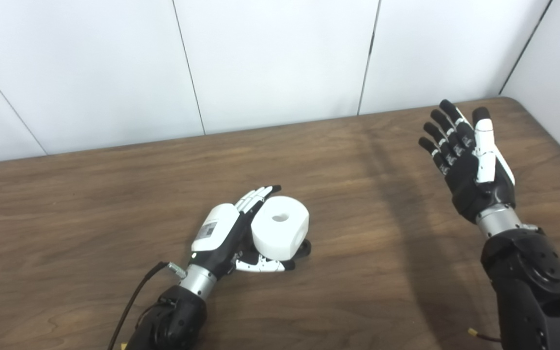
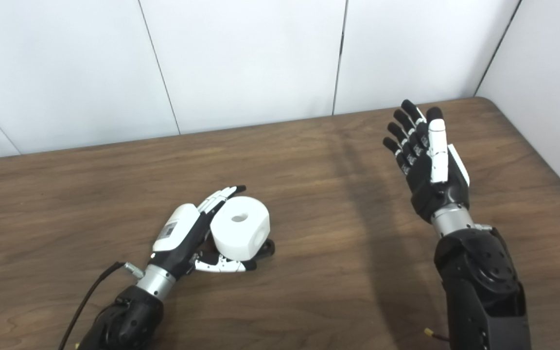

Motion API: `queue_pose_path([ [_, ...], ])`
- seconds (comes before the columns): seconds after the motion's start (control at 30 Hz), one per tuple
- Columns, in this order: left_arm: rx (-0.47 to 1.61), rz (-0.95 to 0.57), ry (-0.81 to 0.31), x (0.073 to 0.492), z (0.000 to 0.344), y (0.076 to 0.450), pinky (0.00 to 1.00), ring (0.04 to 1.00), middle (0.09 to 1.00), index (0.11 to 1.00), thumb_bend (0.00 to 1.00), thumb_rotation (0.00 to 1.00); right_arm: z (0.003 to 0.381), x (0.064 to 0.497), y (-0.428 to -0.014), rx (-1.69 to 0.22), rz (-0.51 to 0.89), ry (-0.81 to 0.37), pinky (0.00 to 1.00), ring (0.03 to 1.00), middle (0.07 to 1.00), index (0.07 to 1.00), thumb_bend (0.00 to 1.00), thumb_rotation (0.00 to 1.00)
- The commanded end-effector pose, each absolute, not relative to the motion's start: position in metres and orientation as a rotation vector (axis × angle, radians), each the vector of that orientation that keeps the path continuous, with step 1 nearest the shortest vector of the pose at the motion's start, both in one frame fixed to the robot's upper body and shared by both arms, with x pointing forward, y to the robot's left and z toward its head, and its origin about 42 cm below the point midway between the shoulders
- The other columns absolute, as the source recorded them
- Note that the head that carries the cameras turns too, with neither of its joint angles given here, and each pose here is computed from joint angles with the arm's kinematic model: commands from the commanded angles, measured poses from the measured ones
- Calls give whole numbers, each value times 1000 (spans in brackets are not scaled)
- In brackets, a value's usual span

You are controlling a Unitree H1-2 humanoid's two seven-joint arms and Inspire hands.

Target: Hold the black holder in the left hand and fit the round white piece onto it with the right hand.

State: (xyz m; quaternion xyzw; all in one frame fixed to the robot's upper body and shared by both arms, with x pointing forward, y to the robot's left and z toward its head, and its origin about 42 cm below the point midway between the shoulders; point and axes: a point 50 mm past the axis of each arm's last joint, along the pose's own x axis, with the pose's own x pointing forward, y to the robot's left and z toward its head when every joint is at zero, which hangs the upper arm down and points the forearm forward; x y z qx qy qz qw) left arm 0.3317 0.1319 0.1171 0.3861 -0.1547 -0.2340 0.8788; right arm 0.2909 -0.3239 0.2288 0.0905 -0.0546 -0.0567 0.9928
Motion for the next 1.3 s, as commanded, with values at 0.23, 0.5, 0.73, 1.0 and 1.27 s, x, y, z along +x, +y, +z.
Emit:
queue_pose_path([
  [0.23, 870, -540, -164, 330, 95, 153, 941, 980, 974, 967, 1000, 323, 249, 298, -319, 161, -98, -194, 912, 939, 944, 940, 298, 1000],
  [0.5, 860, -559, -148, 330, 95, 162, 945, 983, 983, 985, 1000, 340, 249, 300, -318, 162, -106, -192, 910, 938, 946, 941, 296, 997],
  [0.73, 867, -598, -133, 333, 97, 170, 960, 996, 992, 1000, 1000, 319, 250, 305, -319, 162, -124, -199, 899, 934, 940, 934, 288, 988],
  [1.0, 865, -633, -117, 339, 99, 186, 974, 998, 1000, 1000, 1000, 290, 252, 309, -317, 162, -136, -202, 910, 936, 943, 940, 292, 1000],
  [1.27, 840, -630, -117, 342, 101, 205, 950, 979, 985, 1000, 1000, 254, 250, 315, -315, 164, -131, -203, 906, 940, 946, 939, 280, 987],
])
